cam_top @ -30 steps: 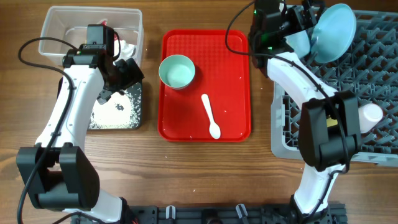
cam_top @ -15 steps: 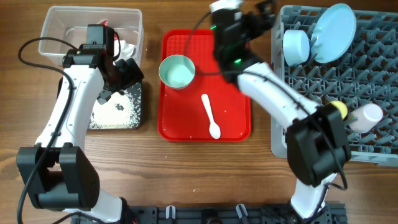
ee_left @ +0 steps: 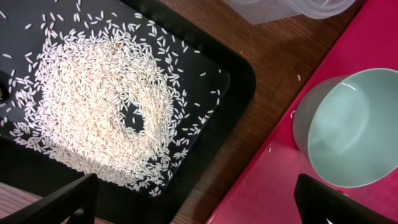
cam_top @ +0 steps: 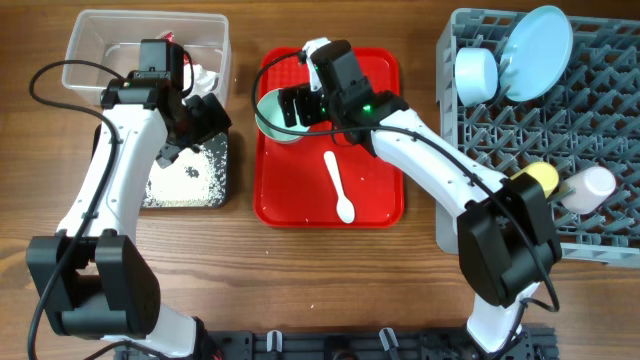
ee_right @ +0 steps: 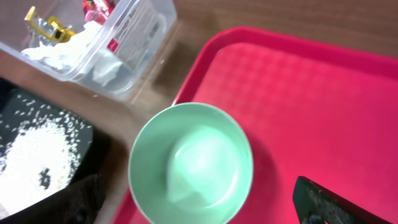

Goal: Sort waste into correct bins and load items into the dishwasher rack
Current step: 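Move the right gripper back to the green bowl on the red tray, then grasp the green bowl and place it in the dish rack with the right gripper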

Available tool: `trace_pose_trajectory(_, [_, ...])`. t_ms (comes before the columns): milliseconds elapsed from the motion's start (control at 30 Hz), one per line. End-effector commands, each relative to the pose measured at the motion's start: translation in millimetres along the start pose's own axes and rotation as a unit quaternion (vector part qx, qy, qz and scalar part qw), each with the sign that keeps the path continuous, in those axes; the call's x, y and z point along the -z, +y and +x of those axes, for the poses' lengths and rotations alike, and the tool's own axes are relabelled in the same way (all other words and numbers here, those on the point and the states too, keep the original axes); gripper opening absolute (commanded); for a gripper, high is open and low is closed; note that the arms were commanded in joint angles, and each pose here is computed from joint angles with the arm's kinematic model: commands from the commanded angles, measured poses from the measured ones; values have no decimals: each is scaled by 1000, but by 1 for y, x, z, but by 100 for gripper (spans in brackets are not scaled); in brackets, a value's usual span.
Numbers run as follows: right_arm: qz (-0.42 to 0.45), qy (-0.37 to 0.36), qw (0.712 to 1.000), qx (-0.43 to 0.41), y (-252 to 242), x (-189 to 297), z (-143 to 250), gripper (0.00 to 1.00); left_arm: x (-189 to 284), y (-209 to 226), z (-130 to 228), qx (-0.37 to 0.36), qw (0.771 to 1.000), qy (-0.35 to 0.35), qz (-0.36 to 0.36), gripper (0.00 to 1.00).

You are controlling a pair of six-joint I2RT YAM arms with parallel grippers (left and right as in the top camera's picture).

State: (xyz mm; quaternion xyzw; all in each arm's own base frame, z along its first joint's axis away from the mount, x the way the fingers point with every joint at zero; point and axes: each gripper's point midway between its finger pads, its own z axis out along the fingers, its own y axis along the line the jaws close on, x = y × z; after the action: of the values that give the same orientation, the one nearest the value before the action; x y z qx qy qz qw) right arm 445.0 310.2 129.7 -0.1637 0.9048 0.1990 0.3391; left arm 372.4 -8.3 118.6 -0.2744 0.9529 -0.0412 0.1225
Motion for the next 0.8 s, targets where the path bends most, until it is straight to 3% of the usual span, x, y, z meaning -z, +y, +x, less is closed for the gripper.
trace_pose_trajectory(0, [21, 40, 999, -23, -16, -25, 30, 79, 0, 1, 0, -4, 1000, 1, 1, 100])
trace_pose_trajectory(100, [56, 48, 997, -23, -31, -37, 41, 67, 0, 1, 0, -4, 1000, 1, 1, 100])
trace_pose_trajectory(200, [80, 63, 994, -27, -52, -48, 53, 64, 0, 1, 0, -4, 1000, 1, 1, 100])
trace_pose_trajectory(400, [95, 80, 992, -37, -71, -61, 68, 34, 0, 1, 0, -4, 1000, 1, 1, 100])
trace_pose_trajectory(600, [86, 82, 993, -11, -72, -71, 72, 26, 0, 1, 0, -4, 1000, 1, 1, 100])
trace_pose_trajectory(667, [87, 83, 993, -11, -71, -71, 73, 5, 0, 1, 0, -4, 1000, 1, 1, 100])
trace_pose_trajectory(767, [106, 79, 991, -13, -82, -62, 66, 4, 0, 1, 0, -4, 1000, 1, 1, 100])
